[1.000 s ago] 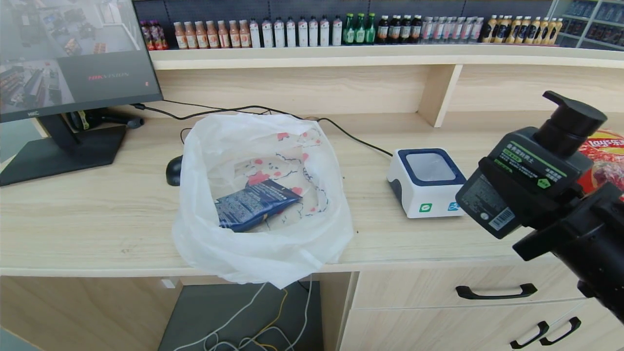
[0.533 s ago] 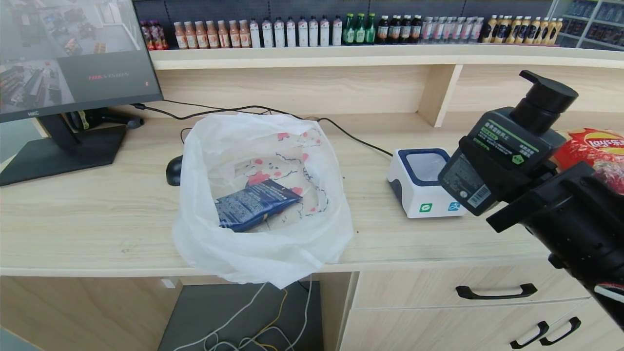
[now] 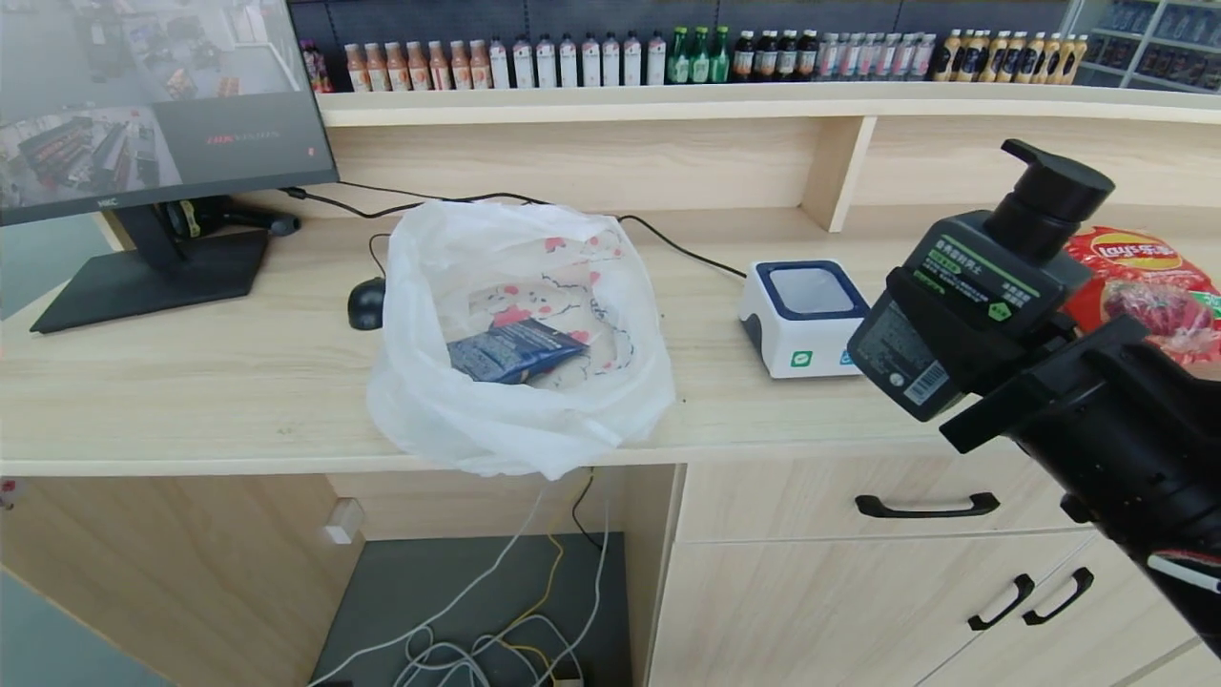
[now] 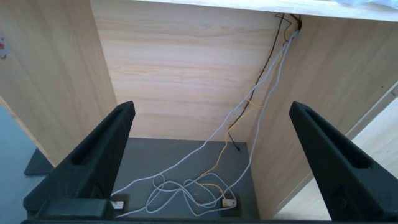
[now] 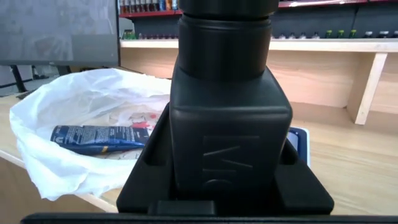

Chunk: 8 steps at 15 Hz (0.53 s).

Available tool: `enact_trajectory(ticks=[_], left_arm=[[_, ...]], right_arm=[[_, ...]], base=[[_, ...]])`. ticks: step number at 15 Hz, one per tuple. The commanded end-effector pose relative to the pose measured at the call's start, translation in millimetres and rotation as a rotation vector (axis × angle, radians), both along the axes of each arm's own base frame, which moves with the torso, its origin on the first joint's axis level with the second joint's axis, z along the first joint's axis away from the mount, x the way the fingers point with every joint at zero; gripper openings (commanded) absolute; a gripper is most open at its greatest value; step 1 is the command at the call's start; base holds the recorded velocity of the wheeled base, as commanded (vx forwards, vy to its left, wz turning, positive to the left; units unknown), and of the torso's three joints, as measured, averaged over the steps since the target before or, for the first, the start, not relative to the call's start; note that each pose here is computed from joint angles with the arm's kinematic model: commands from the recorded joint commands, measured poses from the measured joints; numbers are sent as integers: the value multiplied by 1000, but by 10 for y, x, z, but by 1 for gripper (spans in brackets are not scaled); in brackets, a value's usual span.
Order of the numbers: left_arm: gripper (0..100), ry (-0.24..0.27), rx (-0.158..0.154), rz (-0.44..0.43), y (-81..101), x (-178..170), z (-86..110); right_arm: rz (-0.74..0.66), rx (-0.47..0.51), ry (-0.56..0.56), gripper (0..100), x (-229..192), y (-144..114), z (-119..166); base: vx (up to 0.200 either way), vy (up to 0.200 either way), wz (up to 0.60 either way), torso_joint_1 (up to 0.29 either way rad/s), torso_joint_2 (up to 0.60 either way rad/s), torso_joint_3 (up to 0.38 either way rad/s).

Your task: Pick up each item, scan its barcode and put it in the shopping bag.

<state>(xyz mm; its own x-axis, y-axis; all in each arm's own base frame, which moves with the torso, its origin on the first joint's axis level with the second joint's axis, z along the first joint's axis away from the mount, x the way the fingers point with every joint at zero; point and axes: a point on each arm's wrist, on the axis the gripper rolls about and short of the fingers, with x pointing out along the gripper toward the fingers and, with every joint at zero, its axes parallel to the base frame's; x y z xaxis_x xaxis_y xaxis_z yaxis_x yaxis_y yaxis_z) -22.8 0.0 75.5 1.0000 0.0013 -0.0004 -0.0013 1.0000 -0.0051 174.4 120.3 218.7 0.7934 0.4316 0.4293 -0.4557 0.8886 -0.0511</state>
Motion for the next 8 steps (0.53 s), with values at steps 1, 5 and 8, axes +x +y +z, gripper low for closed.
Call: enact_trajectory(ticks=[1,5,8], left_arm=[[100,1,-1,0,0,0,-2],[100,1,-4,0,0,0,-2],[100,1,-7,2,0,0,-2]], right_arm=[[-2,6,-9,0,-17,-16,18],[-2,13,-19,0,-50,-39,42],[-2,15,-21,0,-41,-33,51]], base=[[0,200,0,17,7,-2],[0,200,0,8,2,-2],[0,200,0,4,1,1]])
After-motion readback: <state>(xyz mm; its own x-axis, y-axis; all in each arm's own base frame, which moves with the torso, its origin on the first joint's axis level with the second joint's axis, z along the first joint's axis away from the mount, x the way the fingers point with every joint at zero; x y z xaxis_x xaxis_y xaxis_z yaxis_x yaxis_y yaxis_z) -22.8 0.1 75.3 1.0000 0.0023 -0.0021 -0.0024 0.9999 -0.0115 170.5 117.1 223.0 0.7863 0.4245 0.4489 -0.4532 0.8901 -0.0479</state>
